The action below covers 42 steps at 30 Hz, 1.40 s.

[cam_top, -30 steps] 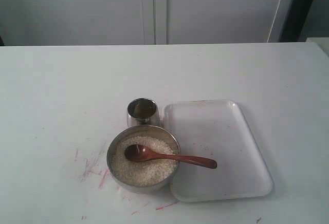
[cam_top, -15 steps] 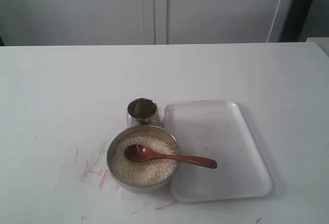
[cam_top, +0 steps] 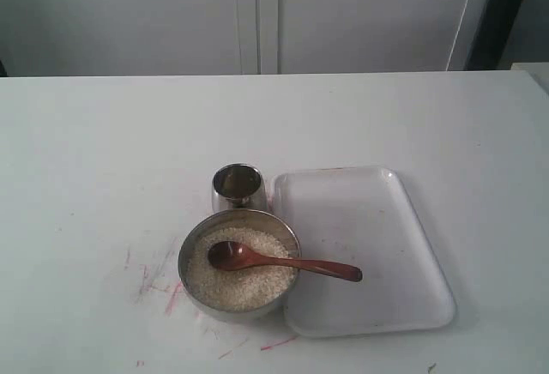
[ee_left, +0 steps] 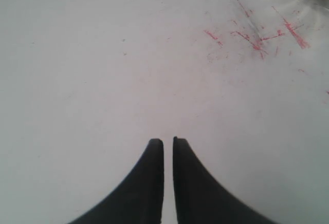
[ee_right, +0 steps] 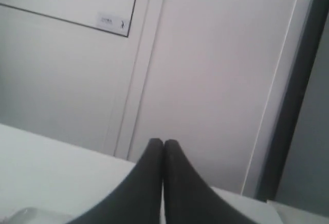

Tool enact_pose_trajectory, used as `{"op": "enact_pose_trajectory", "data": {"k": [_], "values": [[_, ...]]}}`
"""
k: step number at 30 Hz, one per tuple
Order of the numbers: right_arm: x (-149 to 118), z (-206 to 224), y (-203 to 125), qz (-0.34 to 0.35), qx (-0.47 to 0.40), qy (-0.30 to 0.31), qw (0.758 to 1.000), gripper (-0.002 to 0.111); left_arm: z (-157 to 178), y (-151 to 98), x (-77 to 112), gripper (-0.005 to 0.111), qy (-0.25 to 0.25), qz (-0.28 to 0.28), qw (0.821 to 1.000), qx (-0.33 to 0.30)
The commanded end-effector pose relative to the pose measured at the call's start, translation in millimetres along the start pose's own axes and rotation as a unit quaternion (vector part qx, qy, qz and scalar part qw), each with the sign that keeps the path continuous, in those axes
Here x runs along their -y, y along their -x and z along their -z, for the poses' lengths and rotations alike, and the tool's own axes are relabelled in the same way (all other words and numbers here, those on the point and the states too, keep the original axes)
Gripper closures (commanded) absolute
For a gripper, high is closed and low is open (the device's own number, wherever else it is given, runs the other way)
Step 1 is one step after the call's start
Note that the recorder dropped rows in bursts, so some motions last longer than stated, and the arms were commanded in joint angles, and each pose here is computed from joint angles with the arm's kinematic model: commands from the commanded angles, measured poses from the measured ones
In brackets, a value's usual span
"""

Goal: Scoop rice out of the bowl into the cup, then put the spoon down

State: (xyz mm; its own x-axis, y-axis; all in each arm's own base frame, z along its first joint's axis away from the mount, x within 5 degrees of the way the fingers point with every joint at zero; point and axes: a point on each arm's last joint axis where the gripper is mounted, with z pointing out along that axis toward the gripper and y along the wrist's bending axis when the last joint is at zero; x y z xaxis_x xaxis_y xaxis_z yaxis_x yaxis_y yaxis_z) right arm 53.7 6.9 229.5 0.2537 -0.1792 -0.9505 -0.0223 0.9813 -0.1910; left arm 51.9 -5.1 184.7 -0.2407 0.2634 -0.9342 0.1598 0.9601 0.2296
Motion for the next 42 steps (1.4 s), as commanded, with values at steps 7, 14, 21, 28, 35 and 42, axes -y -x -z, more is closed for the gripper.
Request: {"op": "enact_pose_trajectory", "data": {"k": [7,14,21,28,35,42], "values": [[-6,3,17,-0.009,0.103,0.031,0.994,0.108,-1,-7,2.2,0.092,-0.011,0.005,1.000,-0.028],[9,0,20,-0.325,-0.003,-0.030,0.945,0.108,-1,-7,2.2,0.092,-0.011,0.005,1.000,-0.028],[33,-34,95,-0.131,-0.237,-0.038,0.962,0.108,-1,-7,2.2,0.092,-0.011,0.005,1.000,-0.028],[21,-86,139,-0.023,-0.356,0.105,0.928,0.108,-1,-7,2.2,0.092,-0.011,0.005,1.000,-0.028],[-19,-135,132,0.011,-0.474,0.273,0.837,0.108,-1,-7,2.2,0.092,-0.011,0.005,1.000,-0.028],[-75,-187,92,0.064,-0.579,0.364,0.727,0.108,-1,-7,2.2,0.092,-0.011,0.005,1.000,-0.028]]}}
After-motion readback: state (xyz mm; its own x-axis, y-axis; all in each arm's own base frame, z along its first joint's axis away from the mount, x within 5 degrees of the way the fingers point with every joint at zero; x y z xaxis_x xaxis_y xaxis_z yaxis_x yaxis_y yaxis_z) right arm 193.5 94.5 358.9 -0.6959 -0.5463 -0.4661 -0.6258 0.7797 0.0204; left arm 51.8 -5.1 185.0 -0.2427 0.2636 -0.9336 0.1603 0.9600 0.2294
